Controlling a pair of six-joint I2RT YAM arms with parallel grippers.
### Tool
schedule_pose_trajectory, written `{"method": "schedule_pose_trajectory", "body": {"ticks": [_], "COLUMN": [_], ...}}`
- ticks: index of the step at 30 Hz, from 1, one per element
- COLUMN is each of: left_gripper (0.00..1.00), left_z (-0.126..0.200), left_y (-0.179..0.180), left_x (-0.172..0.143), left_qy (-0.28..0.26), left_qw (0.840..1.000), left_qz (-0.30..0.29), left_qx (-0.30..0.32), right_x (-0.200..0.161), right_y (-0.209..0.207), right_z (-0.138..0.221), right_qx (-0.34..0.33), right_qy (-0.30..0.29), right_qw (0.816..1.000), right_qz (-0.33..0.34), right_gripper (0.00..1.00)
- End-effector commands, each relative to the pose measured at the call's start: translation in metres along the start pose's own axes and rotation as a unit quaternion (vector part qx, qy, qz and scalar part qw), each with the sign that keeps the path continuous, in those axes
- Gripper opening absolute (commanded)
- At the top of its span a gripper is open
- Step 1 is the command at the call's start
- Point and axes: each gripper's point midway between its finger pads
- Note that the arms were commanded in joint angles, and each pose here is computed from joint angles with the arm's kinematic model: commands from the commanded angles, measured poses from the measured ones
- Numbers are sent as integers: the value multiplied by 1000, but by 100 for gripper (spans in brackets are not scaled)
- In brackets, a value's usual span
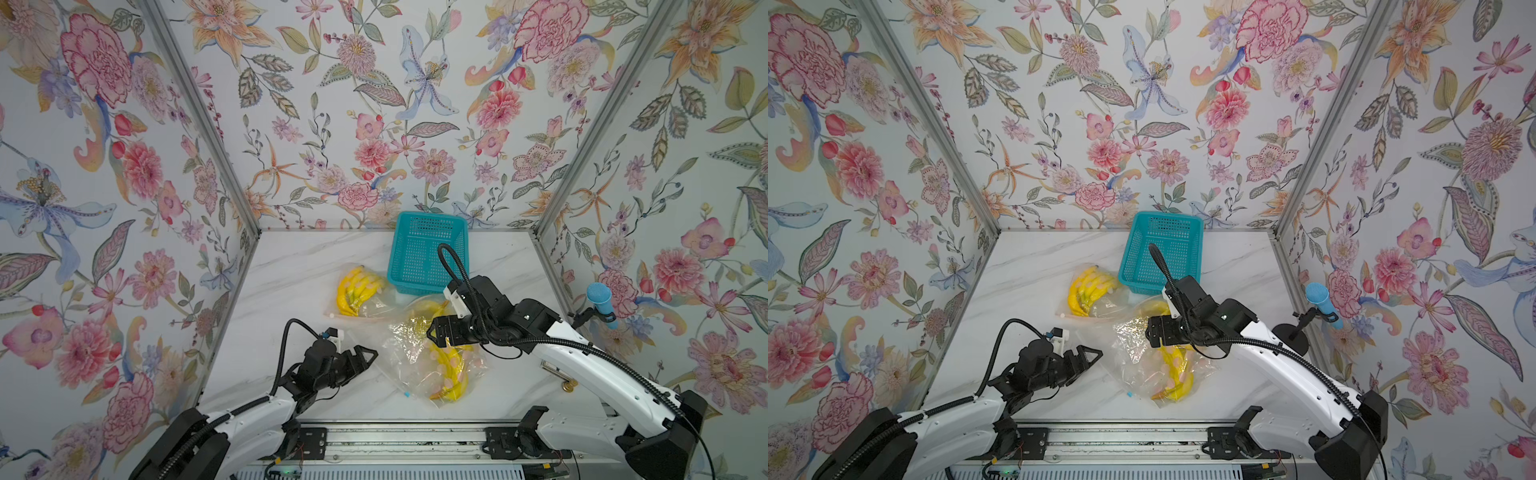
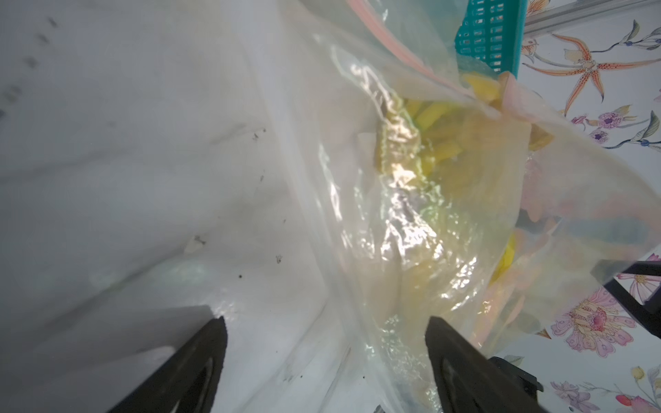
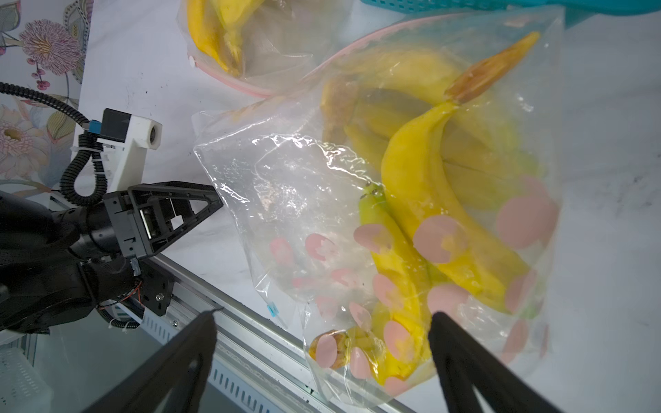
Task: Open the zip-top bag and take out the banana
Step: Pick up the zipper food storage bag at the center of the board.
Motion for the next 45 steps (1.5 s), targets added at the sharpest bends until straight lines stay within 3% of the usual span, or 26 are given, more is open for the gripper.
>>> {"method": "schedule_pose_trajectory", "body": {"ticks": [1,7,12,15,21,26,31,38,45], "left_gripper": [83,76,74,67,31,7,4,3,4], "left_z": [-2,3,-1,-4,0,1,14,40,53], "left_y": [-23,-46,-46,-42,-65,-106,-160,-250,-309], "left_x": [6,7,8,4,-4,-6,4,18,22], "left_qy": [-32,-55,-56,-44,-16,9,-4,-35,-37], "left_qw": [999,998,998,999,999,997,995,990,988], "left_qz": [-3,-5,-7,-1,-18,-68,-91,-111,-90], "left_qx": [-20,-39,-37,-30,-31,-36,-44,-74,-122], "right_x": [-16,-45,-47,-43,-17,-1,25,65,85], "right_y": [2,2,4,4,14,14,21,29,60], "right_z": [10,18,22,18,22,16,25,71,117], "right_qx": [8,15,11,-1,-30,-49,-37,28,51], "right_qy": [0,-5,-14,-5,-21,-34,-48,-88,-75], "right_qw": [1000,999,1000,1000,999,998,996,990,981], "right_qz": [-20,-27,-12,-2,-4,2,59,110,172], "right_gripper": [92,85,85,82,75,73,73,76,93]}}
Point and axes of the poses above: each gripper's point midway between its finger pads, its own z axis back along the fingers, its own y axis along the line the jaws close on, x = y × z, and after that the axes turned 15 degrees about z, right-handed
